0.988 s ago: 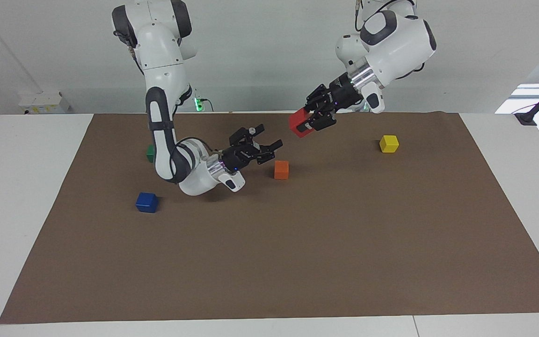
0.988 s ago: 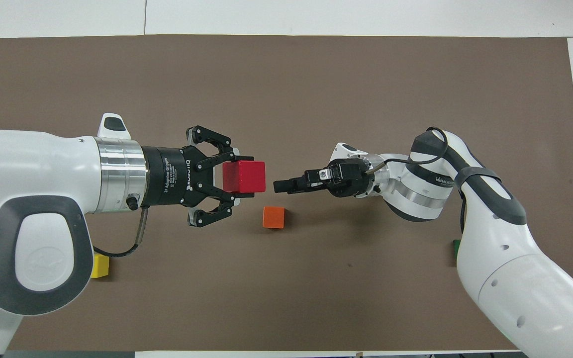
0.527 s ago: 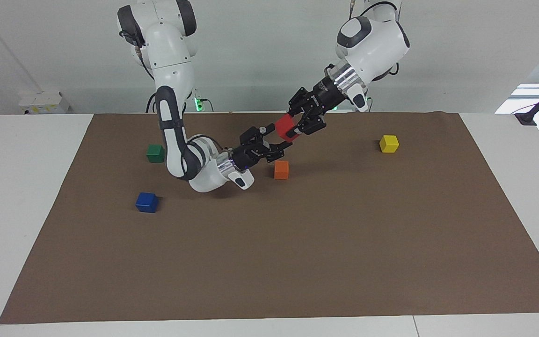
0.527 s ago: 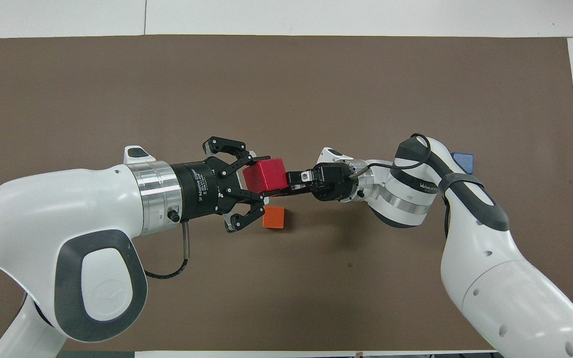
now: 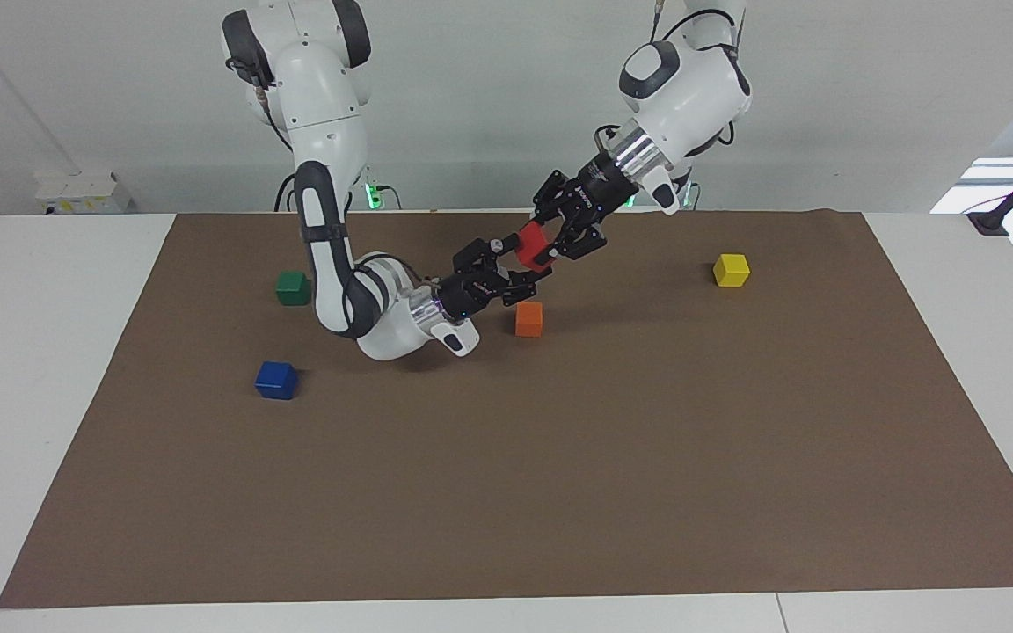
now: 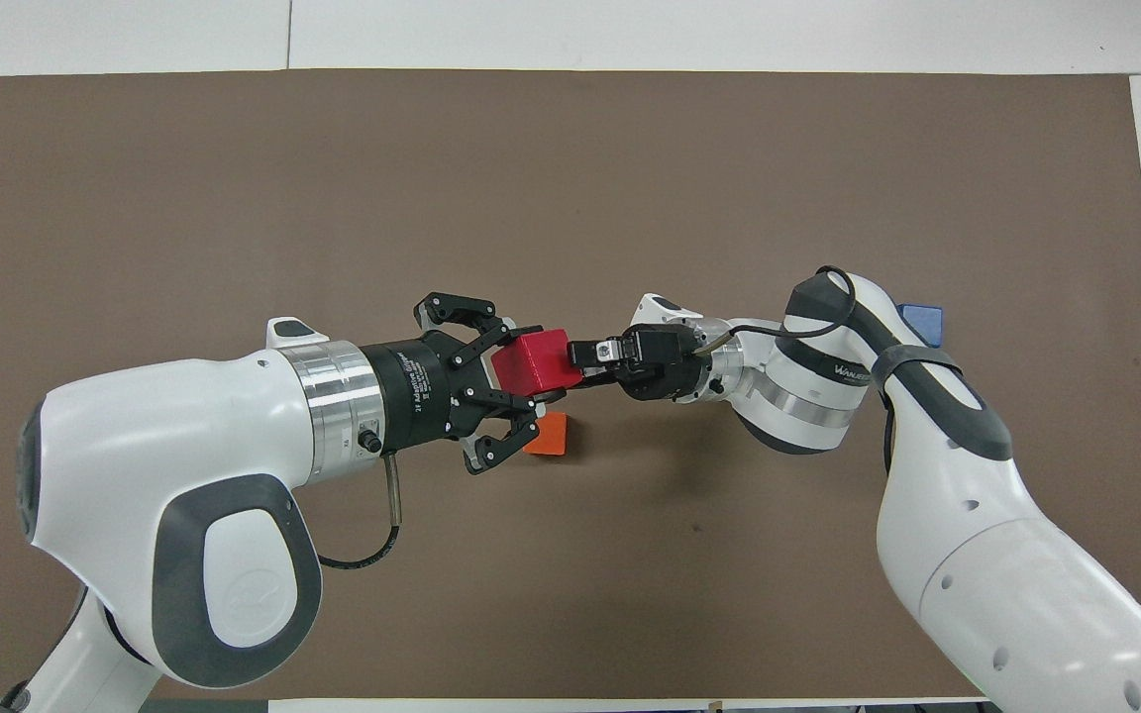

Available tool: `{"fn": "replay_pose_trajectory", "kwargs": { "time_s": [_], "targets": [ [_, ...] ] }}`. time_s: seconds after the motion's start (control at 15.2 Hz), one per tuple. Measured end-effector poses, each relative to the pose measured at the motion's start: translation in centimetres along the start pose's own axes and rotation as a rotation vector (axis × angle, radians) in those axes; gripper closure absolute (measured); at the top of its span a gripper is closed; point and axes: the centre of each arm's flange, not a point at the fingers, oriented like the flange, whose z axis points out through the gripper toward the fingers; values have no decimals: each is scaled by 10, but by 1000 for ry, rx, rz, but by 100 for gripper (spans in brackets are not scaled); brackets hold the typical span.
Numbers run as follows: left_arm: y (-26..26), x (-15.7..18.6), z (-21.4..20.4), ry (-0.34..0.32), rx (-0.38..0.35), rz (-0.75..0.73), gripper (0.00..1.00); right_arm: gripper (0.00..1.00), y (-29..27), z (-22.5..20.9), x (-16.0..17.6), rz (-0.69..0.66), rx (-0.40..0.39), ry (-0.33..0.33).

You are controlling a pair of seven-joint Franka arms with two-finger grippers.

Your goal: Transfer red block to right arm and stack on blue block

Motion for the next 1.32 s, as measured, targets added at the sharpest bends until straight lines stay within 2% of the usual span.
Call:
{"fn": "replay_pose_trajectory", "kwargs": {
  "time_s": [0.2,0.53,0.86,0.92,1.19,1.32],
  "targets": [
    [0,3,0,1,-15,2,46,40,2,-1,1,1,-9,10],
    [-6,2,3,-8,-58,18,46,41,0,-4,2,-11,-8,17],
    [-7,2,3,-9,-63,19,45,41,0,-4,2,-14,-8,17],
    [-8,2,4,-9,-61,19,41,41,0,-4,3,-23,-15,22],
    [-12,0,8,-7,-52,20,2,41,-1,-3,7,-46,-48,42],
    [-10,2,6,-6,-55,16,0,44,-6,-3,10,-58,-67,54]
  ]
}}
